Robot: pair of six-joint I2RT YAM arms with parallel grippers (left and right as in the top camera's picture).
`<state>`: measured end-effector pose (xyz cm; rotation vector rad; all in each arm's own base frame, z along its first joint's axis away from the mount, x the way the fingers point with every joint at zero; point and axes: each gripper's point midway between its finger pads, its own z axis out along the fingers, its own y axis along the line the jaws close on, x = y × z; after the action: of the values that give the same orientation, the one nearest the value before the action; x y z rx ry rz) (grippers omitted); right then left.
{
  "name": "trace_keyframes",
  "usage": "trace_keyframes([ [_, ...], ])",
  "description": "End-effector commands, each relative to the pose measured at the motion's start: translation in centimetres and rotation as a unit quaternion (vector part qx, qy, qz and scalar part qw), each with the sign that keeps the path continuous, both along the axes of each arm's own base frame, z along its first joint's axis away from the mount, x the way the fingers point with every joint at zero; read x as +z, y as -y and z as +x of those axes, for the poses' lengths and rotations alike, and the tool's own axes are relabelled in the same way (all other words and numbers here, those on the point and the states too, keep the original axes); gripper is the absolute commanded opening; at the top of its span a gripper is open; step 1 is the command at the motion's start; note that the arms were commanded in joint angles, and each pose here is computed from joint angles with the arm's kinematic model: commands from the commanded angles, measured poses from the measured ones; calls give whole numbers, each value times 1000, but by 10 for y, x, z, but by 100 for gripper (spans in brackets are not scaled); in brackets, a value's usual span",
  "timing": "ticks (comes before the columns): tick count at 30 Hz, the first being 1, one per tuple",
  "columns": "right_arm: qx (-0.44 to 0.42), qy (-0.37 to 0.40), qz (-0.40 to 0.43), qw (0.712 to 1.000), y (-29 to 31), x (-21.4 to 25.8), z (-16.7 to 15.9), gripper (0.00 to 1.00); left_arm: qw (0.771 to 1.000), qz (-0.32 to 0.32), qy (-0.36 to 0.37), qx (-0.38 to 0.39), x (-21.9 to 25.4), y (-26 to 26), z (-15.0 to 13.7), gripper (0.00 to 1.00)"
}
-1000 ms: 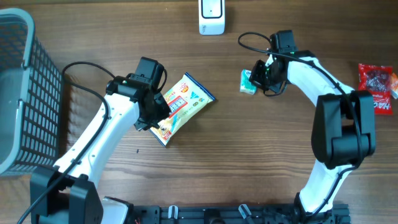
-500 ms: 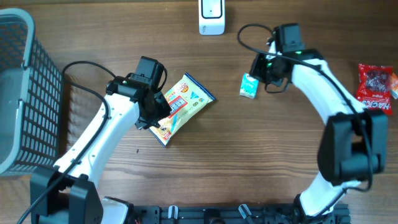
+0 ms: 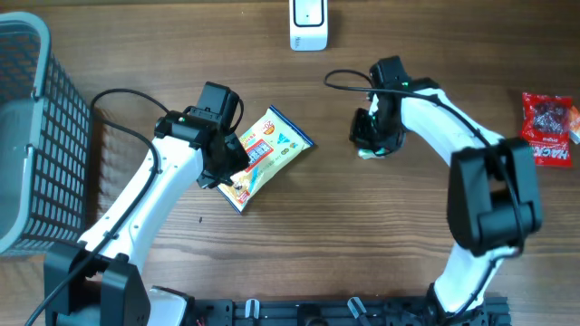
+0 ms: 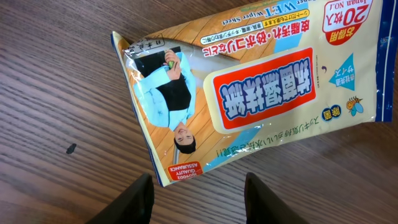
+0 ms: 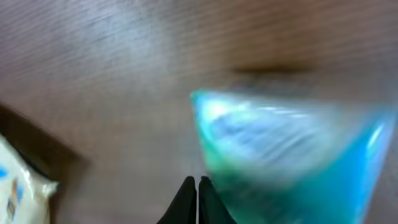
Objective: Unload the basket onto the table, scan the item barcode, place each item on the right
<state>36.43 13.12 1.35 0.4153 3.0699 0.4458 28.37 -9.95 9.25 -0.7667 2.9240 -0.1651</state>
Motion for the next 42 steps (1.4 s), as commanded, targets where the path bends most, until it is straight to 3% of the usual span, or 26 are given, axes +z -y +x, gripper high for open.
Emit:
trace_keyframes([
  [1,23,100,10,995,2,75,8,5,1000,-10,-9,-3,-4,5,-3,45],
  [2,31,122,12,992,2,91,8,11,1000,-14,-7,-4,-4,6,-2,46],
  [5,24,144,-13,989,13,109,5,71,1000,-28,-4,-6,-3,11,0,47],
  [7,7,131,-44,990,30,107,0,100,999,-34,-7,-7,-3,13,-1,50],
  [10,-49,84,-52,994,59,98,-11,100,999,-35,-7,-8,-3,14,-1,60],
  [13,-90,51,-55,993,94,93,-19,100,997,-78,9,-21,2,32,7,63],
  [20,-126,39,59,990,131,75,-29,100,973,-184,89,-106,11,117,37,64],
  [25,-159,21,60,985,146,52,-44,100,917,-323,117,-201,2,211,48,80],
  [29,-159,18,60,985,145,42,-49,100,892,-366,146,-220,-11,260,54,86],
  [34,-159,18,60,985,145,42,-48,100,910,-331,168,-184,-42,282,58,85],
  [42,-159,18,60,985,145,42,-49,100,930,-292,158,-160,-92,302,39,74],
])
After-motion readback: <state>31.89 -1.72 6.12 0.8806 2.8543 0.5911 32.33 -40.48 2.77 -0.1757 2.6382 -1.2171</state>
